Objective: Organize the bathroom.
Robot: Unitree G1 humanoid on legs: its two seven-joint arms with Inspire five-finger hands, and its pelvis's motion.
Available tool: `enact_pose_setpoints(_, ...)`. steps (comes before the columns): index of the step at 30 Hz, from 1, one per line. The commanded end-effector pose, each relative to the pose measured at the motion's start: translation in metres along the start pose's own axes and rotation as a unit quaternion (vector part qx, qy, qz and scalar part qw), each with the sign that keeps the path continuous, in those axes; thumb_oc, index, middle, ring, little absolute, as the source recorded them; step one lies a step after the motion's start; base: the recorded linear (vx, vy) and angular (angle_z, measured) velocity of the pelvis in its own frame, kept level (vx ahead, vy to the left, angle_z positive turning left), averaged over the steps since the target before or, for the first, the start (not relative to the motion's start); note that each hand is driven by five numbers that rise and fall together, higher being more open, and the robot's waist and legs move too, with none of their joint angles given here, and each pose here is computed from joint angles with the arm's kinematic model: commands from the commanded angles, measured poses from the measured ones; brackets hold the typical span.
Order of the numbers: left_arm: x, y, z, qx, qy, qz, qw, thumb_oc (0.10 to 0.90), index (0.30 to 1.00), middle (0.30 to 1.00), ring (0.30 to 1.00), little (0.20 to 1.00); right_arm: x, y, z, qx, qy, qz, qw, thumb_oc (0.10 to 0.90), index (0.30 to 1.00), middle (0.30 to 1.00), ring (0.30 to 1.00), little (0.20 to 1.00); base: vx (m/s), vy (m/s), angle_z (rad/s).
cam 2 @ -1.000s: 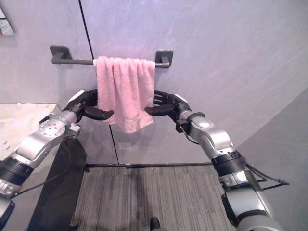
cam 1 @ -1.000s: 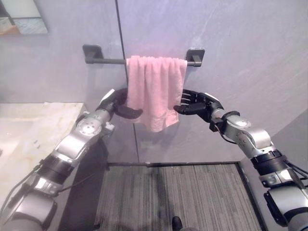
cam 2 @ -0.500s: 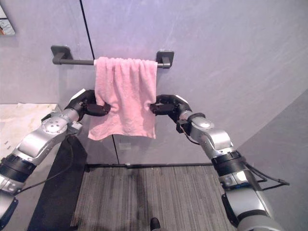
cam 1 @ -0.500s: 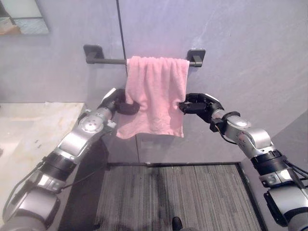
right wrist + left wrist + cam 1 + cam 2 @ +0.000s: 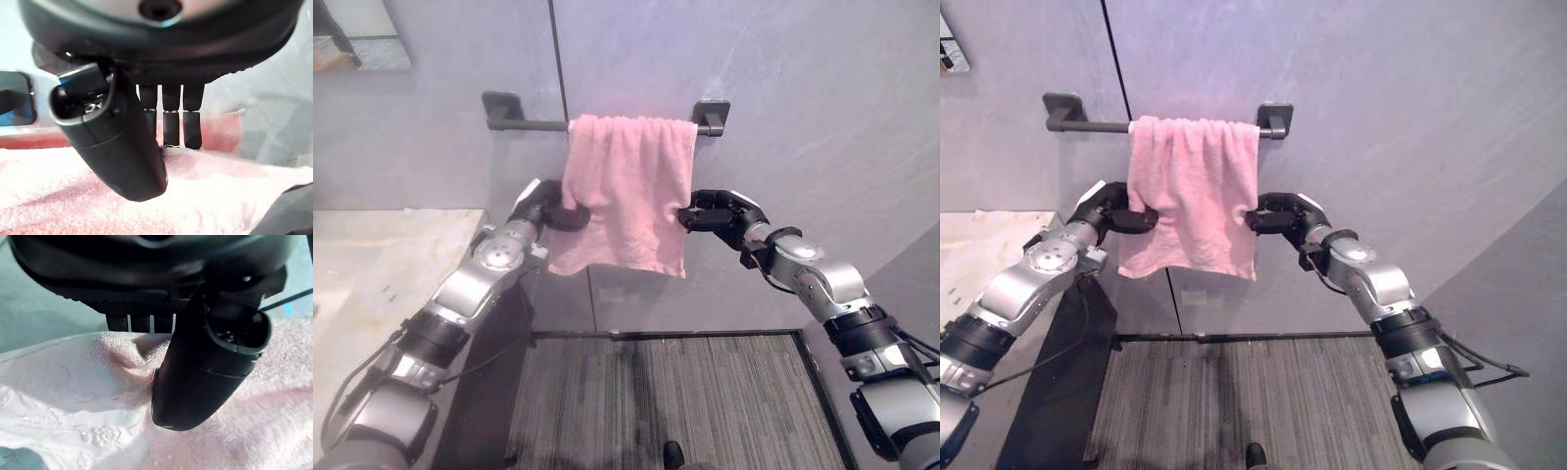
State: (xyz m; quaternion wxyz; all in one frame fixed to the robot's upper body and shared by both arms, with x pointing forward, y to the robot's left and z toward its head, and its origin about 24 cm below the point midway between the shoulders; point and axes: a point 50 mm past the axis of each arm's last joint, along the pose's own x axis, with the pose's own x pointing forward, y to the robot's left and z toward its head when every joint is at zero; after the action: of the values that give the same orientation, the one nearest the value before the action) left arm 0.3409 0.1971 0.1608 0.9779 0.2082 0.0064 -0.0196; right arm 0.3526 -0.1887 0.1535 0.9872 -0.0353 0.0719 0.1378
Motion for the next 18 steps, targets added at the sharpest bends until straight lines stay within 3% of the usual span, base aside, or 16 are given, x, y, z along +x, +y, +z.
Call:
enact_pose_setpoints(1,0.009,0.025,0.053,-0.016,-0.094,0.075,0.993,0.4,0.3,0.3,0.3,0.3,0.001,-0.011,0.081,-0.025,-0.158,-0.033,0.987,0.4,0.3,0.3,0.3,0.3,0.0,0.0,0.0)
enact_pose_setpoints(12,0.004,0.038,0.037,-0.023,-0.068,0.114,0.991,0.4,0.3,0.3,0.3,0.3,-0.007,-0.025,0.078,-0.03,-0.157,-0.068,0.985,0.4,0.3,0.3,0.3,0.3,0.0,-0.001,0.03)
enact_pose_setpoints(18,0.001,0.057,0.019,-0.066,-0.026,0.229,0.971,0.4,0.3,0.3,0.3,0.3,-0.012,-0.041,0.08,-0.038,-0.169,-0.115,0.978,0.4,0.3,0.3,0.3,0.3,0.0,0.0,0.02)
